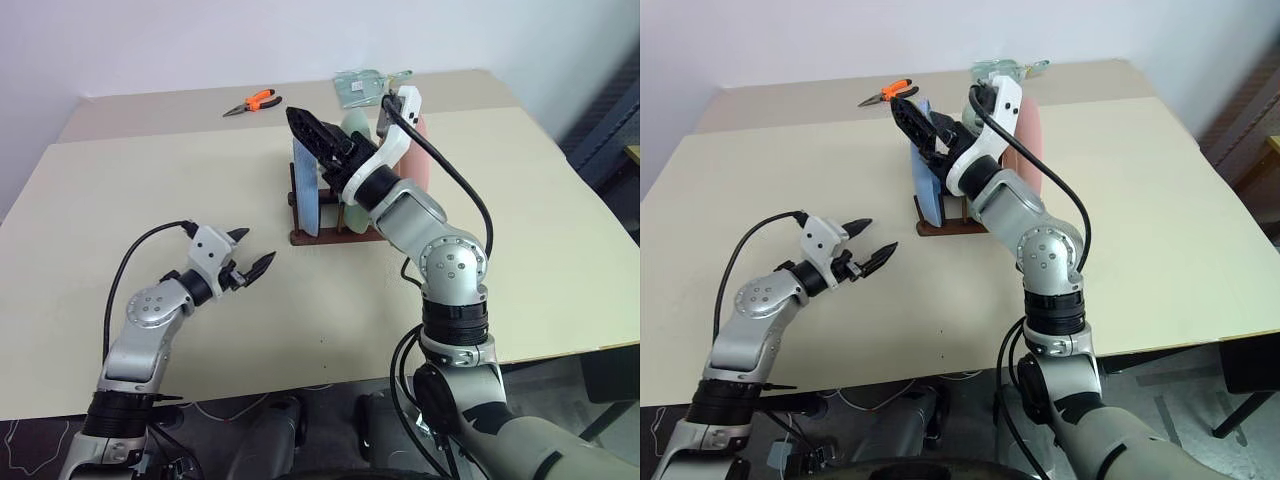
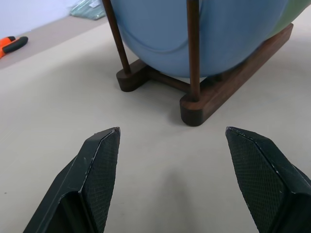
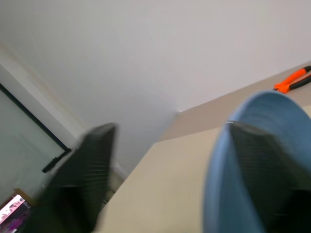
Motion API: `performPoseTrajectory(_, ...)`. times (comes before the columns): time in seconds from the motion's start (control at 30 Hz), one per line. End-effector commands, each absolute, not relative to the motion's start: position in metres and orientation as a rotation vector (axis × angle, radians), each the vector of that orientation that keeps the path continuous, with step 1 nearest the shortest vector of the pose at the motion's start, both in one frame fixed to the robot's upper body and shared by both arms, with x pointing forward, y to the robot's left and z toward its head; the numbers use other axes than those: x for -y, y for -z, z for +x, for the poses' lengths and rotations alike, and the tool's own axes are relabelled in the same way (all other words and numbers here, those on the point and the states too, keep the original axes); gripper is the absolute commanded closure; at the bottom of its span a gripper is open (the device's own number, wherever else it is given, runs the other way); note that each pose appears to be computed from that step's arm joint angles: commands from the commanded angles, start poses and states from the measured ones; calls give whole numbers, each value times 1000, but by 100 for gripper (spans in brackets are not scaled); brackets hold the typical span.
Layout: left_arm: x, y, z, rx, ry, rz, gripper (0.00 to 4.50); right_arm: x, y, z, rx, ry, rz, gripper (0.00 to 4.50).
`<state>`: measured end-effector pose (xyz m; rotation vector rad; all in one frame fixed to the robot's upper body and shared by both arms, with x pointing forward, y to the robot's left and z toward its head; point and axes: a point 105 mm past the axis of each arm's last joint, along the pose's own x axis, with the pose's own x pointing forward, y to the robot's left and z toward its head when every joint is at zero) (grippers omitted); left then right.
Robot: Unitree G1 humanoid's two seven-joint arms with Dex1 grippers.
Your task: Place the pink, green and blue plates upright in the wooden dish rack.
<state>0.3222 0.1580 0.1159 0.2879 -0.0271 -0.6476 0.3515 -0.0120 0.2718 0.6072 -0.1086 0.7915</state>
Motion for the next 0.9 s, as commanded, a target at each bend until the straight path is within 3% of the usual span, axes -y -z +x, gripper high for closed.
performPoseTrajectory(0.03, -152, -130, 322, 81, 661, 303, 93, 5, -298, 336, 246, -870, 435, 57)
performPoseTrajectory(0.2, -148, -130, 322, 82, 664, 302, 93, 13, -318, 297, 428, -1026, 79, 57)
performPoseTrajectory(0.3, -154, -130, 322, 77, 643, 306, 93, 60, -315, 289, 468, -955, -159, 57)
performPoseTrajectory(0.37, -161, -126, 321, 61, 625, 318, 93, 109, -300, 293, 387, -847, -247, 57)
performPoseTrajectory(0.53, -171, -115, 315, 22, 612, 346, 93, 205, -224, 285, 35, -661, -377, 57)
performPoseTrajectory(0.7, -172, -105, 313, -14, 625, 376, 93, 230, -165, 289, -115, -593, -423, 57)
performPoseTrajectory(0.9, -174, -103, 311, -22, 624, 384, 93, 235, -148, 307, -107, -561, -422, 57)
